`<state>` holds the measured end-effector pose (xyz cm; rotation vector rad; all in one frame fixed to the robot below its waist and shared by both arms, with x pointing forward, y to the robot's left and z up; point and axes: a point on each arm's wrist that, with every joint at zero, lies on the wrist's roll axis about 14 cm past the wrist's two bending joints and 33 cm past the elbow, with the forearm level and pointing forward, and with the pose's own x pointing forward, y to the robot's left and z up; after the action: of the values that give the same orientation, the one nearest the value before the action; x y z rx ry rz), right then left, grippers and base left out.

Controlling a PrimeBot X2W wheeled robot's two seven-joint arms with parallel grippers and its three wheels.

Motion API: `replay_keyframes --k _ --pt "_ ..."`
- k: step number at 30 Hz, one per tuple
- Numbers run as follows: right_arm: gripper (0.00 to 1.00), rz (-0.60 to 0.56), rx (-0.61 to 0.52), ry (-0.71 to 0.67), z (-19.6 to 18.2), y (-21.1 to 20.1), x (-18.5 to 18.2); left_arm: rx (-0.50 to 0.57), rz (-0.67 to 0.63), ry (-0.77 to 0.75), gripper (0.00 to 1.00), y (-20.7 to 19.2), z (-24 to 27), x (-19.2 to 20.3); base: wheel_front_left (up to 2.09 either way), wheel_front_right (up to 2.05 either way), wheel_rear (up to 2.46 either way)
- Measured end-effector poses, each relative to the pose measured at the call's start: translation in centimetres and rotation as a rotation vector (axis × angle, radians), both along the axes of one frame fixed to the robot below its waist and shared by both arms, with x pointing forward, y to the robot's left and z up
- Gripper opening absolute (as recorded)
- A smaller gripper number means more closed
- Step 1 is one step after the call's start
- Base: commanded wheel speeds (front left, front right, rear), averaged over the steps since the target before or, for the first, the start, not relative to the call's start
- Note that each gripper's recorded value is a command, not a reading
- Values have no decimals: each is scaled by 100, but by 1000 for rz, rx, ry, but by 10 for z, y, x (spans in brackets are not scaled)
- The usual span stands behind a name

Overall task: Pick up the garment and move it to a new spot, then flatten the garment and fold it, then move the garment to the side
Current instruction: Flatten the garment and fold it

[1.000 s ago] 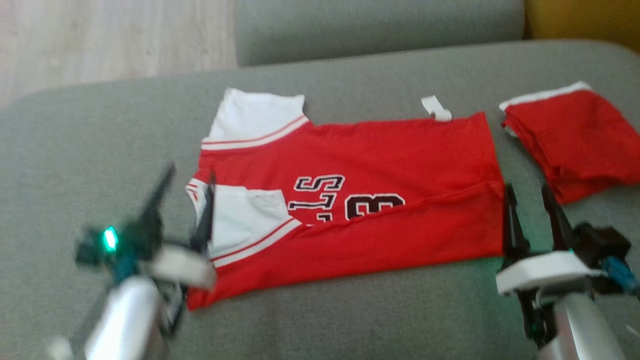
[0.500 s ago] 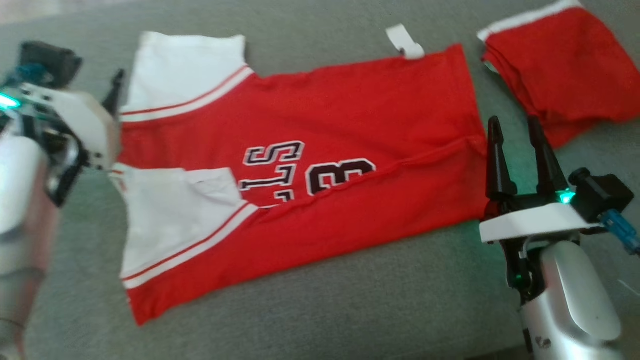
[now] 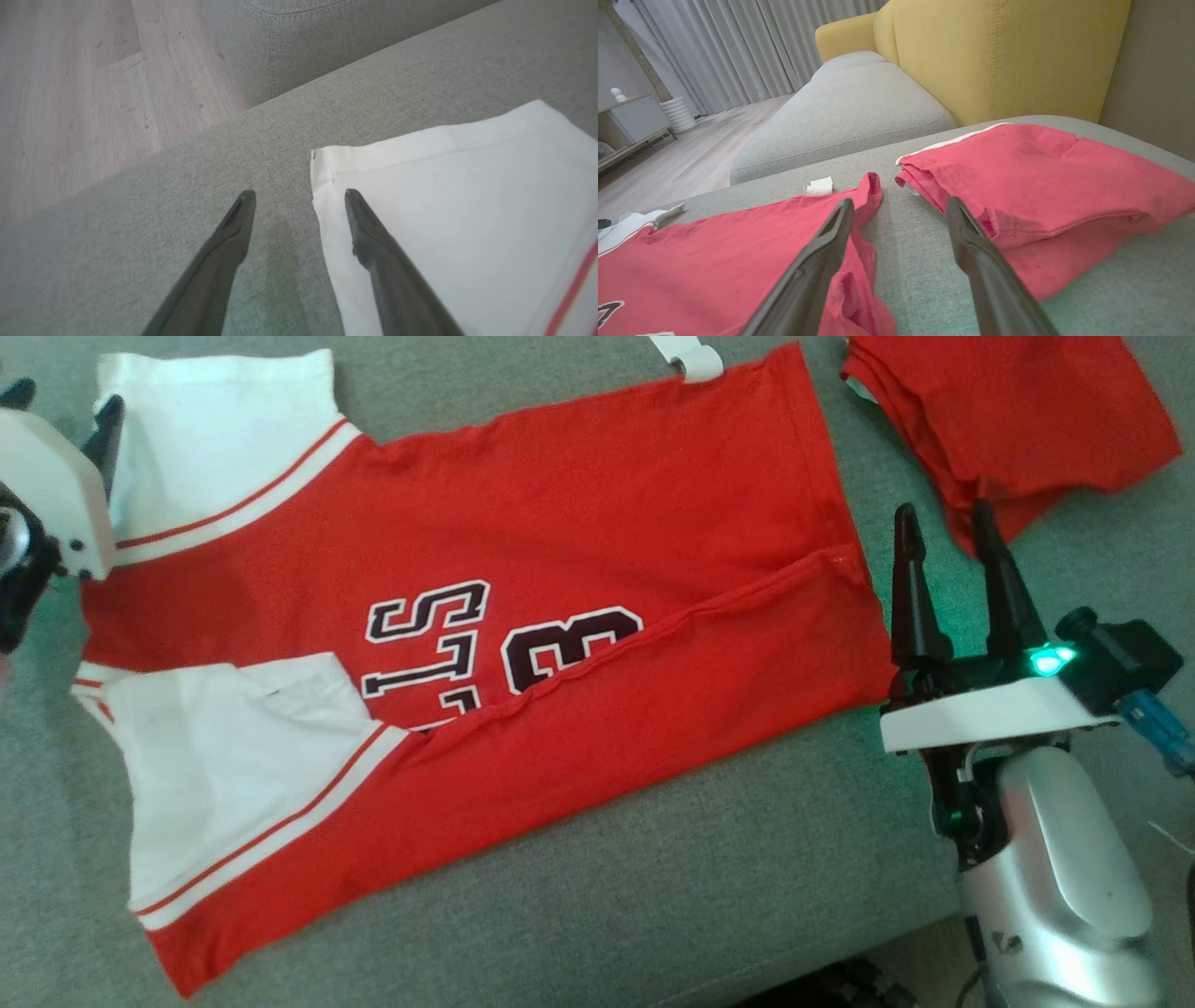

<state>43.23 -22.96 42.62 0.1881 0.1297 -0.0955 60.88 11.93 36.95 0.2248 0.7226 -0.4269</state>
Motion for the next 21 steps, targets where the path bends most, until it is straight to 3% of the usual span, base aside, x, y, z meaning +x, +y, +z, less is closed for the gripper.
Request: replay_keyframes --k 11,12,13,14,21 --pt "100 -27 -1 10 -4 -10 0 -15 -13 66 100 -13 -15 5 0 0 0" --pt "100 -30 -1 9 -3 -10 0 -16 -17 75 82 -14 -16 3 0 0 0" --pt "100 -30 -1 9 -3 -10 0 -16 -17 75 45 -14 -16 3 0 0 0" --pt "100 -33 -1 7 -3 -11 0 -21 -20 87 0 -16 -16 1 0 0 0" --pt "100 -29 -19 -5 2 -11 1 -74 -16 38 0 -19 3 -3 0 0 0"
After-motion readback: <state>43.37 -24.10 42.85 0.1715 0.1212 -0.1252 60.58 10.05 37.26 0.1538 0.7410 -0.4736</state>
